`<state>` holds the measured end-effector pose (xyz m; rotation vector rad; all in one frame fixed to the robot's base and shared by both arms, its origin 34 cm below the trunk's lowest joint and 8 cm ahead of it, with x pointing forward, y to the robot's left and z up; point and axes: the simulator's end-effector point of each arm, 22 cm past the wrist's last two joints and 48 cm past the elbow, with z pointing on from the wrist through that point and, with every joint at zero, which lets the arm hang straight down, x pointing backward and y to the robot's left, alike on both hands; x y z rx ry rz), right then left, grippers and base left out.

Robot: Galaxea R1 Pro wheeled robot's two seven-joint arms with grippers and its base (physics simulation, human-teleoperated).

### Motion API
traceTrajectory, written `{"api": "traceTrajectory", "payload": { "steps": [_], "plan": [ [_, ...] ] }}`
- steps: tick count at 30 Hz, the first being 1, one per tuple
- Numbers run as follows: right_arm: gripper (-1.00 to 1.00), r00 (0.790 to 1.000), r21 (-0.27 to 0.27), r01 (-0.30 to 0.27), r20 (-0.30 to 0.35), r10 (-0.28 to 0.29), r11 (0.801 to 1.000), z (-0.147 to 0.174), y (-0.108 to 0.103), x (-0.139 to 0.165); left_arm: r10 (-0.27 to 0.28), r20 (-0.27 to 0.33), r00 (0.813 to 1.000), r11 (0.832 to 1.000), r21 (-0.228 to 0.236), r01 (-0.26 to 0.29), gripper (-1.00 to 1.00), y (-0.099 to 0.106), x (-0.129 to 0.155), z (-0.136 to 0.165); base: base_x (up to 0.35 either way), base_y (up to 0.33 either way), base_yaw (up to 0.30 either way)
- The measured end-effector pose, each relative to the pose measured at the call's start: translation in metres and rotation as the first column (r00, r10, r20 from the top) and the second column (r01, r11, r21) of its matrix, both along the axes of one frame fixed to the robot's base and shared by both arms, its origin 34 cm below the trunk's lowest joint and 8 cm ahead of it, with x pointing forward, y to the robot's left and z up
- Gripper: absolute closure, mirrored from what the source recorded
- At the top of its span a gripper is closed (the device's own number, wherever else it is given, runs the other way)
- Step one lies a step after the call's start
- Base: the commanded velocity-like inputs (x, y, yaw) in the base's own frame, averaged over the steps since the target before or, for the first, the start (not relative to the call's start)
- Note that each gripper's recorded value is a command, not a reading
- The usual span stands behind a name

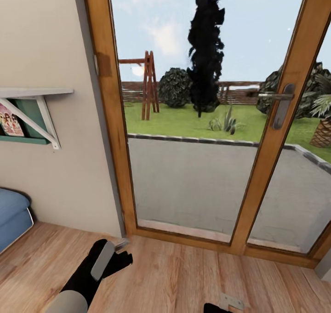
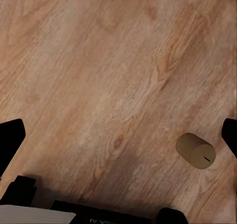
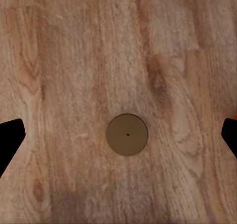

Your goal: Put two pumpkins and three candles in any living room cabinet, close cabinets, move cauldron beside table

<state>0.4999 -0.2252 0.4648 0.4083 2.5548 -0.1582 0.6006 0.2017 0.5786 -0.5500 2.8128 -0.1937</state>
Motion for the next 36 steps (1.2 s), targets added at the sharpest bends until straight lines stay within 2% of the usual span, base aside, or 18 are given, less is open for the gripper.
{"api": "traceTrajectory", "payload": {
  "steps": [2, 5, 13, 26, 32, 36],
  "plan": [
    [-1.00, 1.000, 0.000, -0.002, -0.005, 0.002, 1.000, -0.005, 0.000, -0.002, -0.023, 0.039, 0.999, 1.000, -0.005, 0.024, -1.00, -0.002, 0.014, 0.021, 0.000, 0.000, 0.000],
    [-1.00, 1.000, -0.001, -0.005, -0.005, 0.005, 1.000, -0.011, 0.001, -0.003, -0.025, 0.048, 0.999, 1.000, -0.006, 0.025, -1.00, 0.000, 0.016, 0.021, 0.000, 0.000, 0.000],
    [-1.00, 1.000, 0.000, -0.001, -0.002, 0.001, 1.000, -0.026, 0.000, -0.004, -0.035, 0.052, 0.998, 0.999, -0.017, 0.036, -1.00, -0.010, 0.015, 0.008, 0.000, 0.000, 0.000],
    [-1.00, 1.000, -0.004, -0.006, 0.000, 0.006, 1.000, -0.051, 0.000, -0.006, -0.041, 0.051, 0.998, 0.999, -0.022, 0.042, -1.00, -0.015, 0.011, -0.018, 0.000, 0.000, 0.000],
    [-1.00, 0.998, 0.006, -0.023, -0.058, 0.023, 1.000, -0.069, 0.003, -0.018, -0.043, 0.051, 0.998, 0.999, -0.024, 0.045, -1.00, -0.017, 0.008, -0.030, 0.000, 0.000, 0.000],
    [-1.00, 0.997, 0.015, -0.023, -0.076, 0.024, 1.000, -0.075, 0.004, -0.015, -0.044, 0.051, 0.998, 0.999, -0.026, 0.046, -1.00, -0.018, 0.007, -0.038, 0.000, 0.000, 0.000]
  ]
}}
